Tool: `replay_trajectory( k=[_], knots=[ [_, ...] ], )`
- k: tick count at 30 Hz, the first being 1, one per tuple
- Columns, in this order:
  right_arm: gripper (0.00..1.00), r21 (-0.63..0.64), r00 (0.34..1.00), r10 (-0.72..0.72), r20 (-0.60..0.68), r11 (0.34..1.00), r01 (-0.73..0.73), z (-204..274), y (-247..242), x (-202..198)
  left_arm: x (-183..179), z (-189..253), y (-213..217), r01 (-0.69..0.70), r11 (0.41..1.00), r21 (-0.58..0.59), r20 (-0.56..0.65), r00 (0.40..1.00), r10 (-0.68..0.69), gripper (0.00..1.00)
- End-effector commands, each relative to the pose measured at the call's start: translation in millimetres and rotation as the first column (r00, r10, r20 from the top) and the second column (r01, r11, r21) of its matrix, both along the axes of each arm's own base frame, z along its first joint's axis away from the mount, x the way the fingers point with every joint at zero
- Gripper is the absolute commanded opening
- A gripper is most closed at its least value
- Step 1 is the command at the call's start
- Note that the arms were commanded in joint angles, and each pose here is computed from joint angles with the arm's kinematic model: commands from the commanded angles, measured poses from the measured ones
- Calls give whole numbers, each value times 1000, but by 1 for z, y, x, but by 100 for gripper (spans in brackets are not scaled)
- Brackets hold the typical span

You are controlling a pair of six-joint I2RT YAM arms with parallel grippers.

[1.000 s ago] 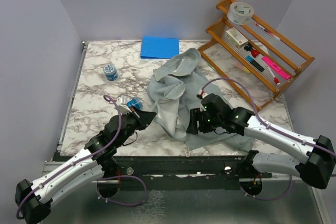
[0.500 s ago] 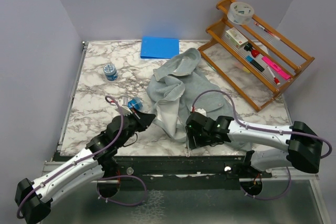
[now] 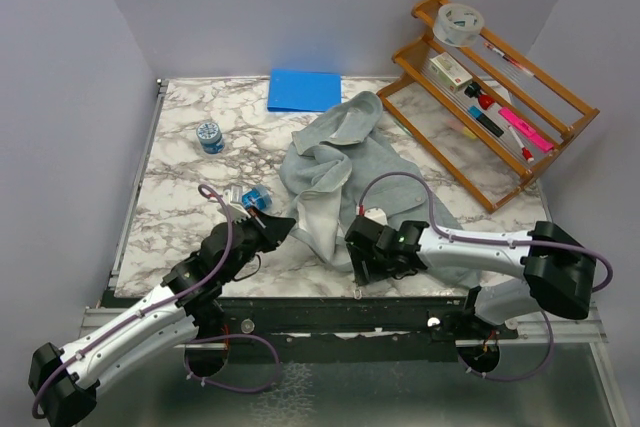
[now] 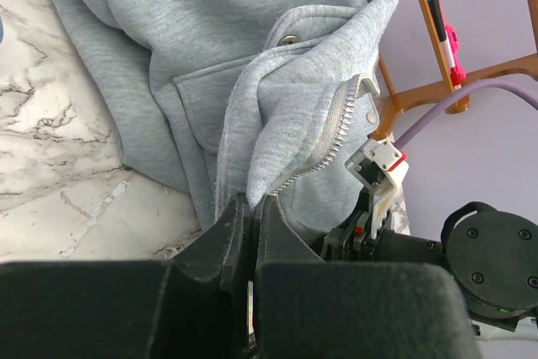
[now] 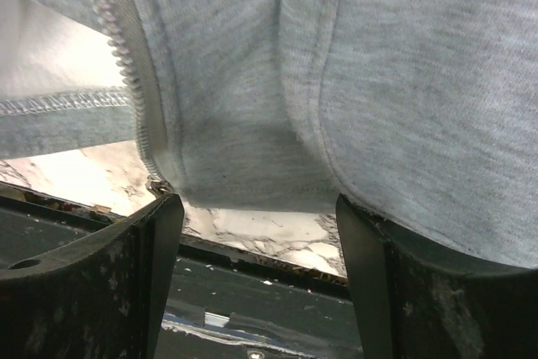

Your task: Zip up the jacket

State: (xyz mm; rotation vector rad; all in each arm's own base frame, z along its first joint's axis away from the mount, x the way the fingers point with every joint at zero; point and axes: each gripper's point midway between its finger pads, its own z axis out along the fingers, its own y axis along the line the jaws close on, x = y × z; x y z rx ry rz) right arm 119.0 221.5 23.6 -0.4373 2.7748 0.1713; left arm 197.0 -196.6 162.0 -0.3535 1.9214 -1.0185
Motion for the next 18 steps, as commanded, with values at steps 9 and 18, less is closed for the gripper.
replay_trajectory(
  k=[9, 18],
  knots=[
    [79, -32, 998, 2, 56, 999, 0, -5, 11, 17, 0, -6, 0, -4, 1000, -5, -12, 1000, 4, 0],
    [78, -104, 1000, 11, 17, 995, -9, -29, -3, 9, 0, -8, 1, -6, 1000, -6, -19, 1000, 5, 0]
  ],
)
